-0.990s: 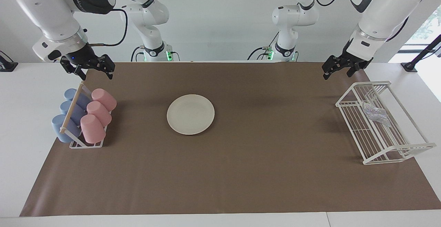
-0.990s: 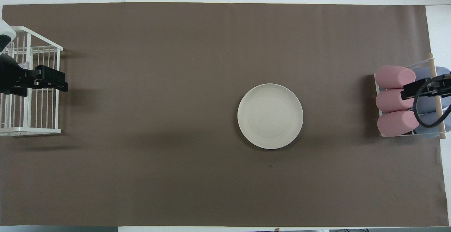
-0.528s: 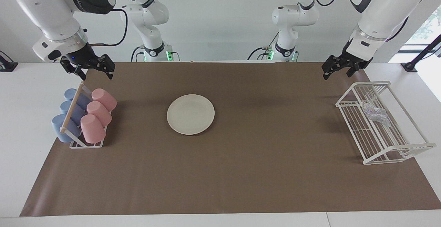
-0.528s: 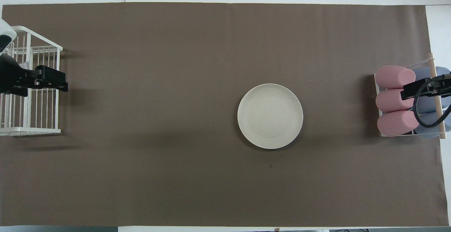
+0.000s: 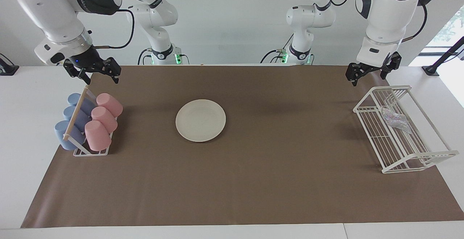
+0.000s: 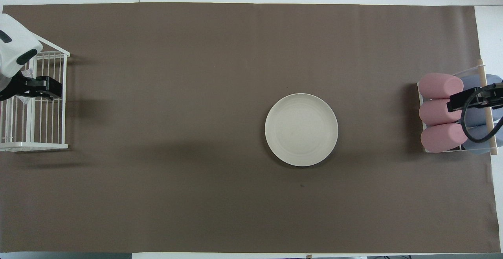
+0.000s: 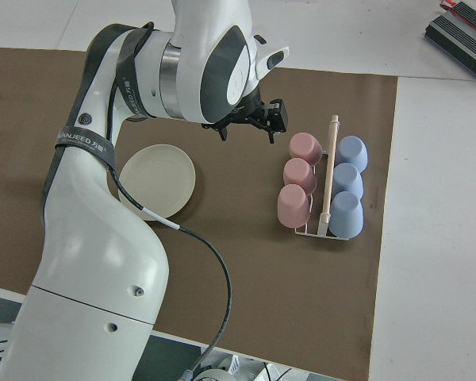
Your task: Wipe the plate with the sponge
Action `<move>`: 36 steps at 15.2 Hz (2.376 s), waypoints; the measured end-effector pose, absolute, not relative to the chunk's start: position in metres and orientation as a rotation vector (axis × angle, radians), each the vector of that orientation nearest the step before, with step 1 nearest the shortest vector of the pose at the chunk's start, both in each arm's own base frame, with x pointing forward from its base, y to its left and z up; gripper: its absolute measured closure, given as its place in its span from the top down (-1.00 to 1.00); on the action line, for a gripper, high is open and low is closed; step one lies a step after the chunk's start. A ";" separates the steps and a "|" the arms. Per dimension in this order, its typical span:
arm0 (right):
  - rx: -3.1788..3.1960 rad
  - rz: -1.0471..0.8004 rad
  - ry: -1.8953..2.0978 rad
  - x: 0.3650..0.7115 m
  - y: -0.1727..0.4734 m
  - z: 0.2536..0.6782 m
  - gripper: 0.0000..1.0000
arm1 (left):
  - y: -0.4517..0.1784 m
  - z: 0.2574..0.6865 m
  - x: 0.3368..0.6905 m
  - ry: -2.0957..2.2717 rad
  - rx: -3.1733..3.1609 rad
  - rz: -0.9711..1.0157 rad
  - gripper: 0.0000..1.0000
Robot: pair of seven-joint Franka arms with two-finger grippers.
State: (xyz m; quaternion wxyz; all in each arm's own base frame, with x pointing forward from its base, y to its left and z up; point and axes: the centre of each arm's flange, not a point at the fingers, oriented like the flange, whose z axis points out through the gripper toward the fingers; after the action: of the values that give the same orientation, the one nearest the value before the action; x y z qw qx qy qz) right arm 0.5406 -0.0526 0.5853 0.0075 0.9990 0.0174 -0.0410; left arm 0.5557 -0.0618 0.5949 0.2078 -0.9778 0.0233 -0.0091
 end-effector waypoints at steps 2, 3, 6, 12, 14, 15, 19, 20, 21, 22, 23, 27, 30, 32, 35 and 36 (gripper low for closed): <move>3.124 -0.157 0.056 0.539 -0.052 0.584 1.00 | -0.060 0.572 0.563 0.094 -2.600 -0.058 1.00; 3.124 -0.159 0.060 0.539 -0.051 0.584 1.00 | -0.060 0.557 0.567 0.090 -2.552 -0.072 1.00; 3.122 -0.158 0.107 0.540 -0.034 0.584 1.00 | -0.059 0.512 0.583 0.058 -2.437 -0.106 1.00; 3.123 -0.156 0.139 0.540 -0.023 0.584 1.00 | -0.041 0.453 0.594 0.033 -2.370 -0.183 1.00; 3.150 -0.152 0.144 0.541 -0.018 0.584 1.00 | -0.028 0.440 0.596 -0.011 -2.362 -0.201 1.00; 3.162 -0.151 0.147 0.541 -0.015 0.584 1.00 | -0.024 0.433 0.596 -0.031 -2.355 -0.205 1.00; 3.170 -0.150 0.159 0.541 -0.010 0.585 1.00 | -0.022 0.420 0.595 -0.061 -2.348 -0.206 1.00; 3.170 -0.150 0.152 0.541 -0.008 0.585 1.00 | -0.022 0.420 0.595 -0.063 -2.347 -0.207 1.00; 3.170 -0.150 0.130 0.541 -0.005 0.585 1.00 | -0.021 0.420 0.595 -0.065 -2.346 -0.207 1.00; 3.170 -0.150 0.113 0.541 -0.002 0.585 1.00 | -0.020 0.420 0.595 -0.067 -2.345 -0.206 1.00; 3.170 -0.151 0.104 0.541 0.002 0.585 1.00 | -0.019 0.420 0.595 -0.069 -2.345 -0.205 1.00; 3.179 -0.153 0.026 0.540 0.010 0.585 1.00 | -0.017 0.420 0.596 -0.071 -2.342 -0.206 0.79; 3.211 -0.158 -0.068 0.540 0.014 0.585 1.00 | -0.017 0.421 0.596 -0.065 -2.332 -0.211 0.59; 3.217 -0.161 -0.120 0.540 0.015 0.585 1.00 | -0.016 0.421 0.596 -0.064 -2.330 -0.211 0.00; 3.234 -0.168 -0.189 0.540 0.019 0.586 1.00 | -0.016 0.421 0.596 -0.066 -2.329 -0.213 -0.66; 3.235 -0.169 -0.204 0.540 0.020 0.586 1.00 | -0.016 0.421 0.596 -0.069 -2.329 -0.215 -0.87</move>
State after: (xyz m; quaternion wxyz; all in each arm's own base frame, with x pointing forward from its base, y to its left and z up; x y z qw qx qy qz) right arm 0.5403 0.0199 0.5857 -0.0522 0.9953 -0.0629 -0.0521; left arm 0.5961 -0.0161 0.4211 0.3904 -0.9164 -0.0273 -0.0844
